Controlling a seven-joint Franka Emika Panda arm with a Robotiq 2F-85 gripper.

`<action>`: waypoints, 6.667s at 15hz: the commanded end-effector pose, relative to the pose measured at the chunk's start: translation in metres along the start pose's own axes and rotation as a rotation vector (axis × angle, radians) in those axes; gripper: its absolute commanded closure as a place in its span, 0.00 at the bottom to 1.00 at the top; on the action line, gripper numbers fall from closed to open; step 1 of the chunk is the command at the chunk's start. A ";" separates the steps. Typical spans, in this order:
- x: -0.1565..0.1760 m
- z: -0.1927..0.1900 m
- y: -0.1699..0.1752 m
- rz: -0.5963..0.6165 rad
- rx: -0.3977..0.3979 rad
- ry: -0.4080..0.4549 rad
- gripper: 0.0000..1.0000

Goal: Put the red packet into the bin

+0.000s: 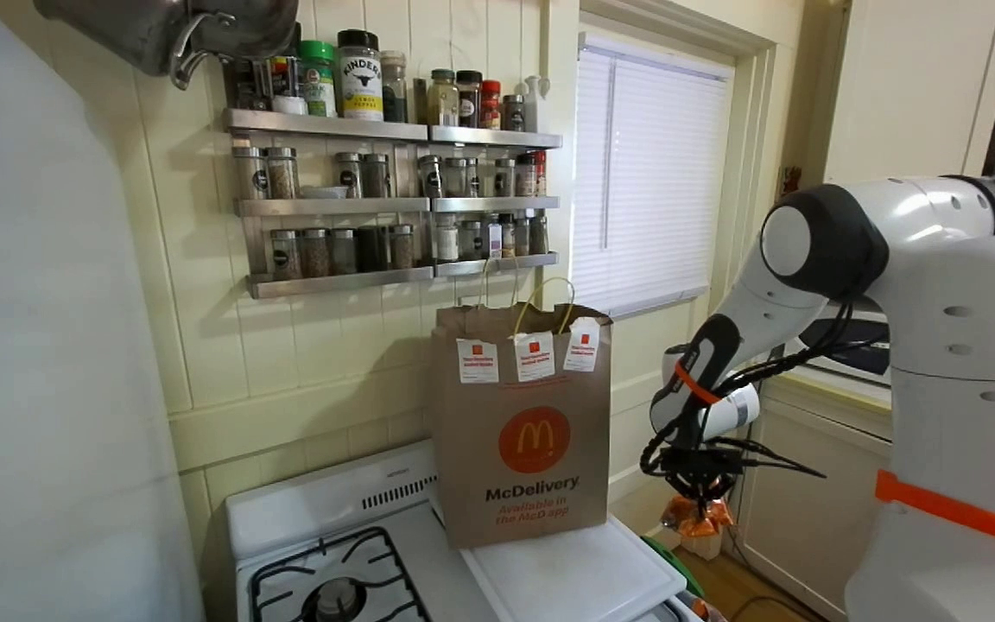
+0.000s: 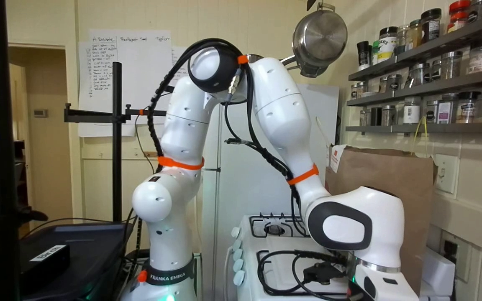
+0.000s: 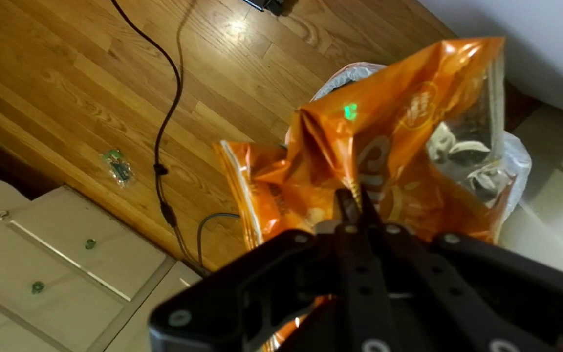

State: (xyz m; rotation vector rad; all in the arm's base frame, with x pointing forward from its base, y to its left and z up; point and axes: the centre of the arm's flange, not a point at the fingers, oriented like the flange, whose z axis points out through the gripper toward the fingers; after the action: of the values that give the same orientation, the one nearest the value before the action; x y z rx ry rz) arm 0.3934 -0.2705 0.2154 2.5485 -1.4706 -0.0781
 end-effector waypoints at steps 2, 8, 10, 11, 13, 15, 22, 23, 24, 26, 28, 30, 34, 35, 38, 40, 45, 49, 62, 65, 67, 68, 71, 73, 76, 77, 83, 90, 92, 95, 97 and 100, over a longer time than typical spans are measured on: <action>0.004 0.005 -0.004 0.011 -0.015 -0.009 1.00; 0.038 0.047 0.002 0.043 -0.073 -0.054 1.00; 0.042 0.061 0.002 0.040 -0.077 -0.071 1.00; 0.044 0.068 0.000 0.034 -0.076 -0.084 1.00; 0.047 0.080 -0.003 0.012 -0.057 -0.096 1.00; 0.050 0.092 -0.009 -0.016 -0.036 -0.096 1.00; 0.073 0.106 -0.050 -0.107 -0.003 -0.071 1.00; 0.078 0.110 -0.057 -0.122 -0.013 -0.061 1.00; 0.083 0.111 -0.062 -0.131 -0.023 -0.054 1.00; 0.094 0.115 -0.070 -0.106 -0.069 -0.048 1.00; 0.082 0.104 -0.061 -0.113 -0.039 -0.042 0.99; 0.086 0.109 -0.065 -0.118 -0.048 -0.036 0.99; 0.099 0.129 -0.065 -0.116 -0.053 -0.049 1.00; 0.100 0.132 -0.064 -0.121 -0.041 -0.047 1.00; 0.104 0.140 -0.066 -0.123 -0.019 -0.047 1.00; 0.106 0.144 -0.068 -0.126 -0.016 -0.047 1.00; 0.108 0.153 -0.070 -0.131 -0.007 -0.052 0.64; 0.111 0.156 -0.070 -0.133 -0.002 -0.052 0.34; 0.116 0.162 -0.071 -0.134 -0.007 -0.051 0.00; 0.115 0.156 -0.067 -0.135 -0.018 -0.058 0.00; 0.114 0.147 -0.060 -0.126 -0.029 -0.055 0.00; 0.114 0.141 -0.056 -0.121 -0.031 -0.048 0.00; 0.120 0.124 -0.039 -0.110 -0.058 -0.027 0.00; 0.123 0.112 -0.029 -0.108 -0.067 -0.022 0.00; 0.126 0.095 -0.014 -0.128 -0.077 -0.028 0.00; 0.126 0.091 -0.010 -0.140 -0.076 -0.034 0.00; 0.112 0.063 -0.001 -0.230 -0.088 -0.105 0.00; 0.086 0.040 0.001 -0.362 -0.126 -0.170 0.00; 0.076 0.034 -0.001 -0.404 -0.122 -0.157 0.00; 0.061 0.022 -0.004 -0.461 -0.090 -0.131 0.00; 0.054 0.012 -0.002 -0.489 -0.042 -0.122 0.00; 0.045 -0.001 -0.001 -0.519 0.013 -0.121 0.00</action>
State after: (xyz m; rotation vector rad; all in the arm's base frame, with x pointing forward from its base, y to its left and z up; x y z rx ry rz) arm 0.4358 -0.3219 0.2011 2.8316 -0.8446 -0.3552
